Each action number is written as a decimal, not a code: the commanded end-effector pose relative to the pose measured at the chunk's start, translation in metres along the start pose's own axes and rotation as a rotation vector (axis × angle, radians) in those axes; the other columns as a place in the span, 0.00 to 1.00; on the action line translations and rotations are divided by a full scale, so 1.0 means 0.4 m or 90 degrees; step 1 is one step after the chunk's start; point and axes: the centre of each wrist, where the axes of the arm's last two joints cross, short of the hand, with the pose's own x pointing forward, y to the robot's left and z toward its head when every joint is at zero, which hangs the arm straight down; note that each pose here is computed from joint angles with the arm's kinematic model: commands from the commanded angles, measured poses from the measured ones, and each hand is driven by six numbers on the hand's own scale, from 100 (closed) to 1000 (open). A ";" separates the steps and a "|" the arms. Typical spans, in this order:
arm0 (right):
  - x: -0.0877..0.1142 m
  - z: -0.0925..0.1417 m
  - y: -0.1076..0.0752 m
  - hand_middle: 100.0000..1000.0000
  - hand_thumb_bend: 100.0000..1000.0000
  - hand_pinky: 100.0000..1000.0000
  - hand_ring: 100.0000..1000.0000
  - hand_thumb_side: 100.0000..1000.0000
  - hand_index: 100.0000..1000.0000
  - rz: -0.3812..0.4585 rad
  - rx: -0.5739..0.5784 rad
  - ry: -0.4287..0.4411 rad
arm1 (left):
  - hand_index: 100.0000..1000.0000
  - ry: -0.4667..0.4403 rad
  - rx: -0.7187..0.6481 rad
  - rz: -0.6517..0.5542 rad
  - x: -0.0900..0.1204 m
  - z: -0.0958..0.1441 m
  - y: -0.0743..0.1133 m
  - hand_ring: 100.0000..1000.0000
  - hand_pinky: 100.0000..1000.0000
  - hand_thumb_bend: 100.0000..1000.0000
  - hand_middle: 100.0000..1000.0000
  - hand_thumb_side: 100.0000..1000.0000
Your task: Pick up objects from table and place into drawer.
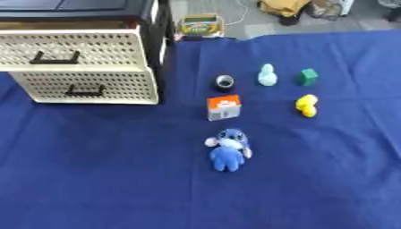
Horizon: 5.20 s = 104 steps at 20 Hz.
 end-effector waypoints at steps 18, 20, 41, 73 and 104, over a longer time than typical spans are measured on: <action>0.011 -0.011 -0.013 0.43 0.38 0.59 0.54 0.78 0.74 0.015 0.011 -0.020 | 0.92 -0.005 -0.386 -0.032 -0.051 -0.077 0.048 0.42 0.45 0.00 0.48 1.00; 0.011 -0.010 -0.013 0.43 0.38 0.59 0.54 0.78 0.74 0.015 0.011 -0.019 | 0.94 -0.005 -0.396 -0.036 -0.057 -0.084 0.037 0.41 0.44 0.00 0.47 1.00; 0.010 -0.006 -0.010 0.42 0.39 0.59 0.54 0.77 0.73 0.015 0.014 -0.012 | 0.85 0.093 -0.461 -0.075 -0.171 -0.130 -0.048 0.00 0.00 0.52 0.00 1.00; 0.008 -0.001 -0.008 0.40 0.39 0.58 0.53 0.75 0.72 0.018 0.017 -0.004 | 0.90 0.093 -0.486 -0.026 -0.281 -0.215 -0.107 0.00 0.00 0.60 0.00 0.95; 0.004 0.004 -0.011 0.40 0.39 0.58 0.53 0.76 0.71 0.016 0.013 0.005 | 0.83 -0.020 -0.399 -0.053 -0.196 -0.176 0.027 0.00 0.00 0.53 0.00 0.96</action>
